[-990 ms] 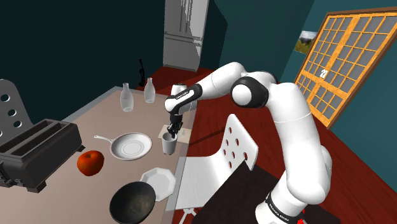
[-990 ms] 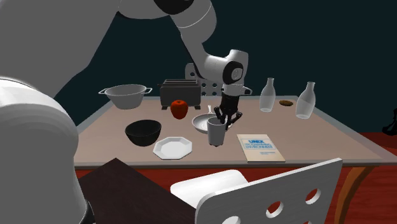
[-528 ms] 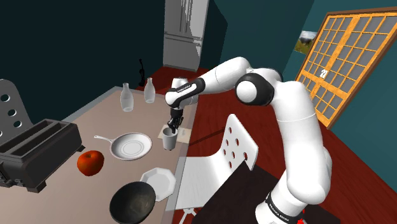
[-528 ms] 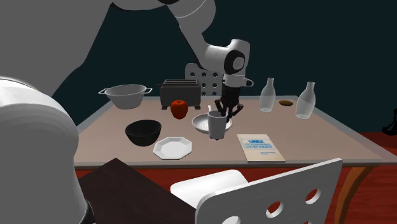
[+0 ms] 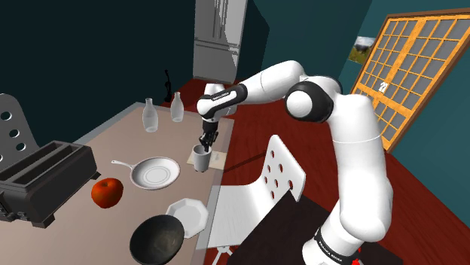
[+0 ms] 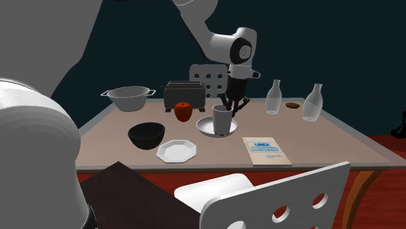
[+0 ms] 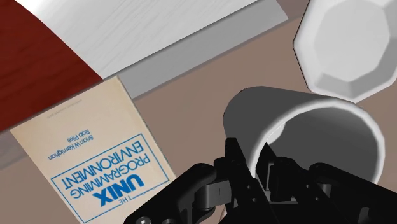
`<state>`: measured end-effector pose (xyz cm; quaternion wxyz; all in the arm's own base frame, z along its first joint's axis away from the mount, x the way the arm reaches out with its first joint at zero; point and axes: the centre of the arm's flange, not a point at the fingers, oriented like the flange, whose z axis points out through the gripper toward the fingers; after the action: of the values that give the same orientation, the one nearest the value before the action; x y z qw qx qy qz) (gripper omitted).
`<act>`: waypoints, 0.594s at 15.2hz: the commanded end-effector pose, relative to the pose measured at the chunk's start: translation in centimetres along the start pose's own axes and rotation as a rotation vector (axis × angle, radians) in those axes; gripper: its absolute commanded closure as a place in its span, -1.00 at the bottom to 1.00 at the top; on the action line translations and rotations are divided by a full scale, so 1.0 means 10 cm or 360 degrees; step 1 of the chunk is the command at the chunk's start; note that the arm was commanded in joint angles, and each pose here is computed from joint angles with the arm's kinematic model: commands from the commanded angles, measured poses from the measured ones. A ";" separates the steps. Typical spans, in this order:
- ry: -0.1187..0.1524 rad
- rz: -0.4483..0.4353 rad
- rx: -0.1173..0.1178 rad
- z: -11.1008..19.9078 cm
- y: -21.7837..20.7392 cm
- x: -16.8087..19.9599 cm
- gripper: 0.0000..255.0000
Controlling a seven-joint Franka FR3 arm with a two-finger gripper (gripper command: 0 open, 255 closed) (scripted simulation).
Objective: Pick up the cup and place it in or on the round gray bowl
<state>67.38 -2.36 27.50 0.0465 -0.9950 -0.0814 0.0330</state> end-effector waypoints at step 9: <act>0.0000 0.0000 0.0000 -0.52 -0.07 -0.01 1.00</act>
<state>67.64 -2.14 32.16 0.0464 -0.9950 -0.0815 0.0331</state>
